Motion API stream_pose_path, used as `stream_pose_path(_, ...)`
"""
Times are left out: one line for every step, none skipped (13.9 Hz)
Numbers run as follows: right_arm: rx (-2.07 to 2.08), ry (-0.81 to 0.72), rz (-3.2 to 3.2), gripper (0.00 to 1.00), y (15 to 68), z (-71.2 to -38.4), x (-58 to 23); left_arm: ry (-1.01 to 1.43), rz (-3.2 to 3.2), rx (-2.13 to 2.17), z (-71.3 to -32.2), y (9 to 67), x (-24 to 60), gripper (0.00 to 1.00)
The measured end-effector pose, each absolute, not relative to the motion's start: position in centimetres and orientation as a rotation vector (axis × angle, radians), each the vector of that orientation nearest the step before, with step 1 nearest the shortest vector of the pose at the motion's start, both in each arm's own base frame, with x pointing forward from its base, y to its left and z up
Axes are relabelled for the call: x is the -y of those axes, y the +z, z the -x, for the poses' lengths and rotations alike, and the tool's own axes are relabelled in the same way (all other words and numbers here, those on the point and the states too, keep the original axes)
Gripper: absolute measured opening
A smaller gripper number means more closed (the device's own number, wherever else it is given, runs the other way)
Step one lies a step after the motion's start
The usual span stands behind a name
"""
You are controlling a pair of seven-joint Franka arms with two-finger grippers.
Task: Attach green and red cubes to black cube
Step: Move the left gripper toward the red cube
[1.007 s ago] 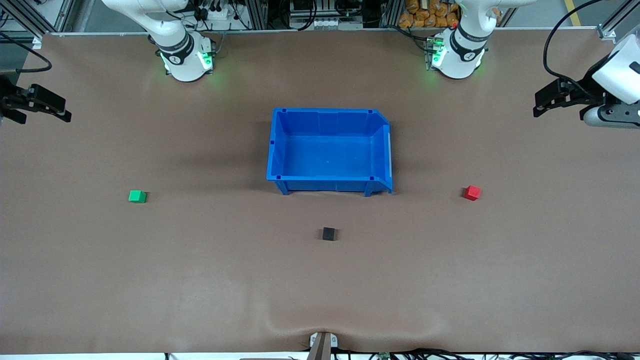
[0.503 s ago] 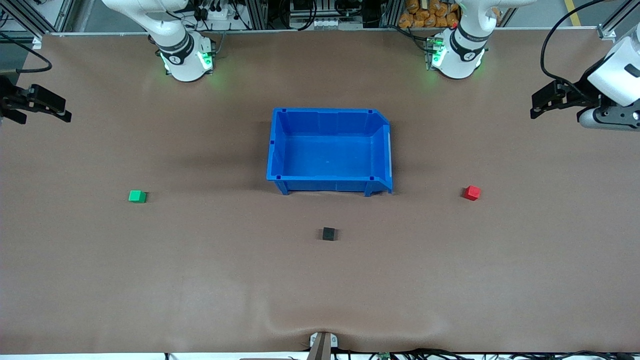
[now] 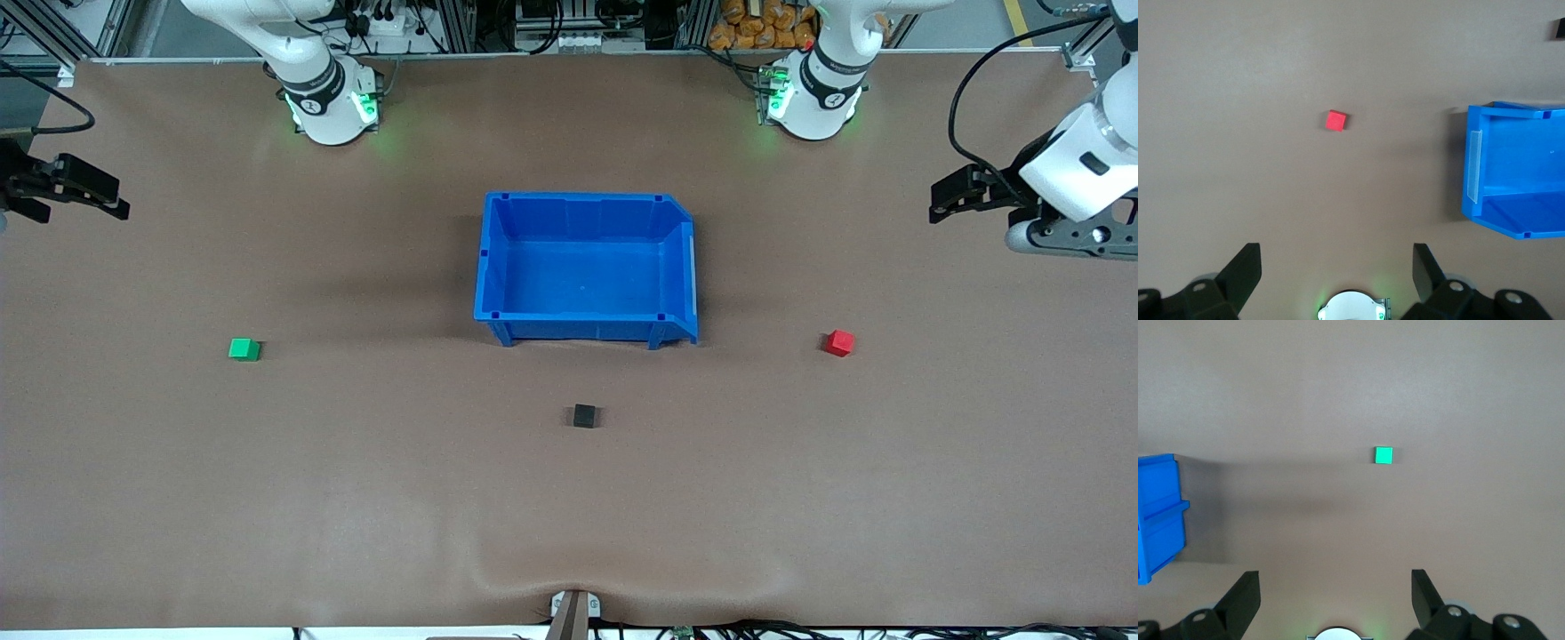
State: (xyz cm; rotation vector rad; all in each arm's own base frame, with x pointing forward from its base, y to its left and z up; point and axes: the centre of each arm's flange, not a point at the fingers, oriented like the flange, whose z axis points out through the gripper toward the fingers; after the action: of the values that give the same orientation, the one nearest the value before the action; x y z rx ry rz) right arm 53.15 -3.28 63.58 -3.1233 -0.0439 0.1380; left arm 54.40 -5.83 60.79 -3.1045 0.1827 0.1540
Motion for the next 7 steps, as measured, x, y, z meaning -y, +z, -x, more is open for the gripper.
stream_pose_path(0.044, 0.140, 3.123, 1.00, 63.5, -53.2, 3.3, 0.166, 3.103, -0.185, -54.5, 60.4, 5.9, 1.00)
stream_pose_path(0.044, 0.142, 3.123, 1.00, 63.5, -53.2, 3.3, 0.178, 3.103, -0.187, -54.5, 60.0, 6.0, 1.00)
stream_pose_path(0.043, 0.143, 3.123, 1.00, 63.4, -53.3, 3.3, 0.191, 3.102, -0.187, -54.6, 59.6, 6.0, 1.00)
stream_pose_path(0.043, 0.143, 3.123, 1.00, 63.4, -53.3, 3.3, 0.206, 3.101, -0.187, -54.7, 59.1, 6.0, 1.00)
stream_pose_path(0.041, 0.144, 3.124, 1.00, 63.4, -53.3, 3.4, 0.218, 3.100, -0.188, -54.9, 58.6, 6.0, 1.00)
stream_pose_path(0.038, 0.146, 3.123, 1.00, 63.3, -53.3, 3.5, 0.226, 3.099, -0.190, -55.0, 57.9, 6.1, 1.00)
stream_pose_path(0.035, 0.152, 3.123, 1.00, 63.1, -53.4, 3.6, 0.231, 3.099, -0.191, -55.1, 57.3, 6.1, 1.00)
